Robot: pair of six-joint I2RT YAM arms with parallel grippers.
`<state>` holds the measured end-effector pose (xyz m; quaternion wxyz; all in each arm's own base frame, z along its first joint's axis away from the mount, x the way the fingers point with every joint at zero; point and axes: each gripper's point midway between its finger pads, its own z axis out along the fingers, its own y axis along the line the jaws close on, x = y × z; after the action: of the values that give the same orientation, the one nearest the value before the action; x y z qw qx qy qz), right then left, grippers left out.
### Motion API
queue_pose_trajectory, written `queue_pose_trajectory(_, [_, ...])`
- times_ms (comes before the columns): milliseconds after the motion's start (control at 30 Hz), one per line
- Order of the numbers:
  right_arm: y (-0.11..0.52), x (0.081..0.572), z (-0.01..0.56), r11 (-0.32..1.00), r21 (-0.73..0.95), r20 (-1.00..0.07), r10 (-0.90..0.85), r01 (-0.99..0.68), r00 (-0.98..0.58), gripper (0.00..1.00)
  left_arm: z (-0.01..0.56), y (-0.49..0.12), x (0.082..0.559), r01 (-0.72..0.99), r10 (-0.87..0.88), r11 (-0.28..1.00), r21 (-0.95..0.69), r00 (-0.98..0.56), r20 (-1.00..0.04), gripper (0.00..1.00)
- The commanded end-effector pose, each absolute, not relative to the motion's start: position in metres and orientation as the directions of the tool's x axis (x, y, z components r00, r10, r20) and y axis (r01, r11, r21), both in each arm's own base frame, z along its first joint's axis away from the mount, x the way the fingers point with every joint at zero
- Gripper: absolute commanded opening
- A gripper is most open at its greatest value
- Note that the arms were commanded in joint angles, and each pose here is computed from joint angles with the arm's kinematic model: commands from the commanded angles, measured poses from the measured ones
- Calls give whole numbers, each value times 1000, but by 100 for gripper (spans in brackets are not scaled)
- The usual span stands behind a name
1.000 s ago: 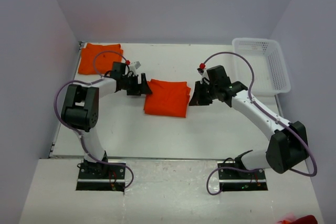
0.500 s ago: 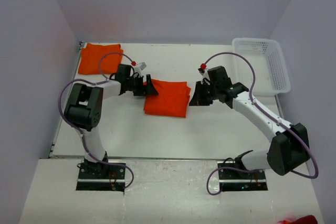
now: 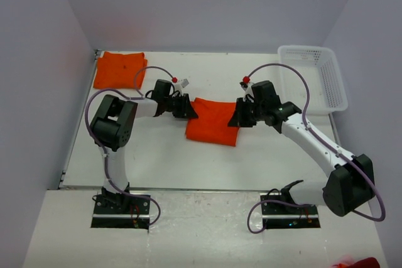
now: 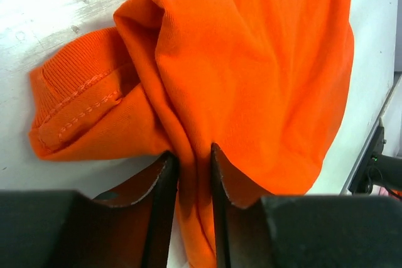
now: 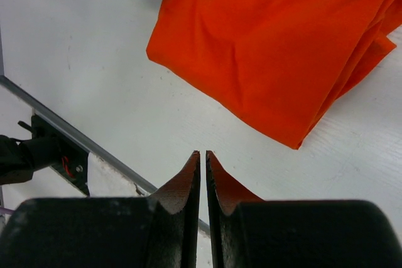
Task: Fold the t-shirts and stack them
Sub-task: Put the neatly folded tshirt into the corner of the board with the left arm
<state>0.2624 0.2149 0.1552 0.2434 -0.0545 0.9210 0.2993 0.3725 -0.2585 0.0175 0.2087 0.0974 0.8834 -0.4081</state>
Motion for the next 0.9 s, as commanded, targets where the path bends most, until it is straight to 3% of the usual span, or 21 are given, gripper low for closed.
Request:
queue_pose_trajectory(0, [212,267,164,817,521,-519,73,-247,-852,8,-40,-240,344,217,7,741,-635,-949,-316,29])
queue_pose_trajectory(100, [212,267,161,820,519,-516,73,-244,-853,8,-43,-246,345,222,-2,713,-665,-948,-319,26])
queue_pose_trajectory(200, [210,267,160,824,514,-516,74,-239,-853,8,-41,-255,345,230,-15,670,-706,-946,-323,16])
queue_pose_trajectory(233, [209,267,159,826,511,-517,75,-237,-853,8,-43,-257,344,227,-18,661,-715,-948,-318,4])
queue_pose_trajectory(267, [210,266,157,826,511,-513,72,-237,-855,8,-43,-259,343,225,-22,651,-725,-949,-314,0])
queue_pose_trajectory(500, [209,264,150,827,514,-503,73,-230,-861,7,-9,-264,365,299,-36,644,-705,-908,-418,0])
queue_pose_trajectory(533, [209,264,150,827,513,-504,74,-229,-861,7,15,-266,377,348,-37,647,-679,-874,-484,0])
queue_pose_trajectory(733, [210,265,154,825,515,-509,75,-234,-857,7,104,-257,410,443,-35,713,-543,-752,-658,0])
queue_pose_trajectory(867, [211,265,156,820,520,-511,74,-239,-856,7,137,-250,416,459,-9,746,-482,-717,-697,0])
